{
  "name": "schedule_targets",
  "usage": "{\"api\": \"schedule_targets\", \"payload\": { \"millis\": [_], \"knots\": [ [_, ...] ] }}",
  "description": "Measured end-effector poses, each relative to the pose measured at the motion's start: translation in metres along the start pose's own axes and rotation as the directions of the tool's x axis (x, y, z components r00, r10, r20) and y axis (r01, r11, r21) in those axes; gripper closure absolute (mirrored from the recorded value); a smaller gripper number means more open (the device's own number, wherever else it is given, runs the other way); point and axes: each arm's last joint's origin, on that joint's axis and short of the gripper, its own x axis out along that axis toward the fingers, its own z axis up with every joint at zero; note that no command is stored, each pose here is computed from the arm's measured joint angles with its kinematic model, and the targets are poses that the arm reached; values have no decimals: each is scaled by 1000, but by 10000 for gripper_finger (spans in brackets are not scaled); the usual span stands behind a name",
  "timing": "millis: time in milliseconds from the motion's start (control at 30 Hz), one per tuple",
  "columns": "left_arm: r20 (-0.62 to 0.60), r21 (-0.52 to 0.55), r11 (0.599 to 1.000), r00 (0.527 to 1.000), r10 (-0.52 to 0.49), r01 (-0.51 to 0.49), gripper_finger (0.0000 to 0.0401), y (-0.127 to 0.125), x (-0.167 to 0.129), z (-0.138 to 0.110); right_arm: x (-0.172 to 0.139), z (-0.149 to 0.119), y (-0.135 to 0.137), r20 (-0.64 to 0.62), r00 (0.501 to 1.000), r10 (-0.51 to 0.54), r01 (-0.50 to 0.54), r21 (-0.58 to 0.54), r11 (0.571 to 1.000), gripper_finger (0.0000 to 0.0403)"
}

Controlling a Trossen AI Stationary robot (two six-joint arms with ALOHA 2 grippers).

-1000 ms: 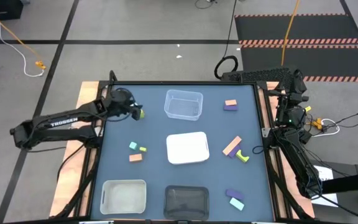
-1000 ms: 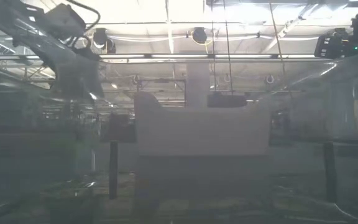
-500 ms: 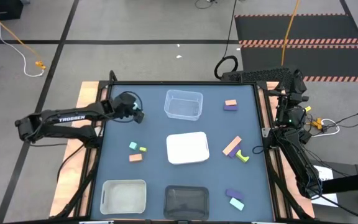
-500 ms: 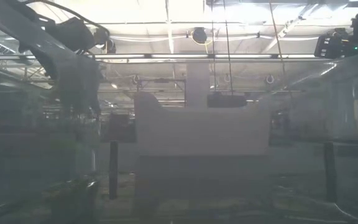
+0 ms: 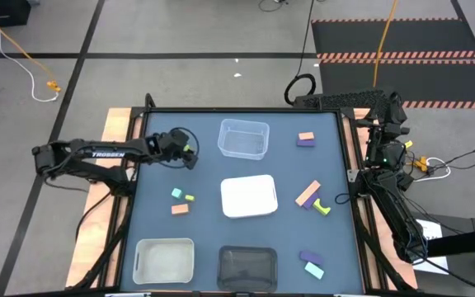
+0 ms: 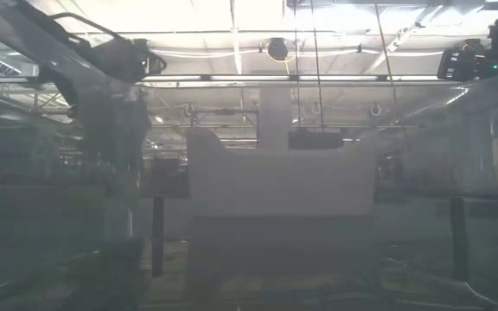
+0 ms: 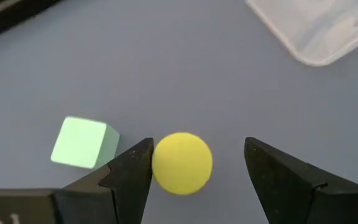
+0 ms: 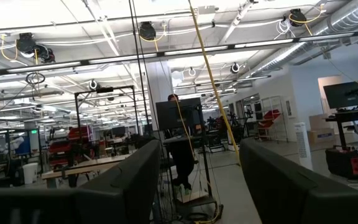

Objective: Sort & place blocks by color
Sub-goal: Put the top green block into the transparent bin

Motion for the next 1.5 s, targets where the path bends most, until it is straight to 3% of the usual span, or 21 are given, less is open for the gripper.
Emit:
{"api": "schedule_targets", "payload": {
  "millis": [200,433,667,867,1033,1233,1400,1500],
  "knots": [
    [-30,-29,997,997,76,-77,166,1,10,-5,0,0,0,0,1000,0,0,0,1000,190],
    [-42,-59,995,996,83,-86,275,1,13,-6,0,0,0,0,1000,0,0,0,1000,190],
    [29,-104,993,998,53,-49,275,-2,12,1,0,0,0,0,1000,0,0,0,1000,190],
    [221,-141,988,975,-35,68,275,-11,9,20,0,0,0,0,1000,0,0,0,1000,190],
    [437,-91,975,888,-143,202,275,-27,-2,38,0,0,0,0,1000,0,0,0,1000,190],
    [660,45,947,702,-268,320,275,-49,-25,55,0,0,0,0,1000,0,0,0,1000,190],
    [765,131,922,554,-327,364,275,-61,-44,61,0,0,0,0,1000,0,0,0,1000,190],
    [795,167,913,496,-348,372,275,-65,-51,62,0,0,0,0,1000,0,0,0,1000,190]
  ]
}}
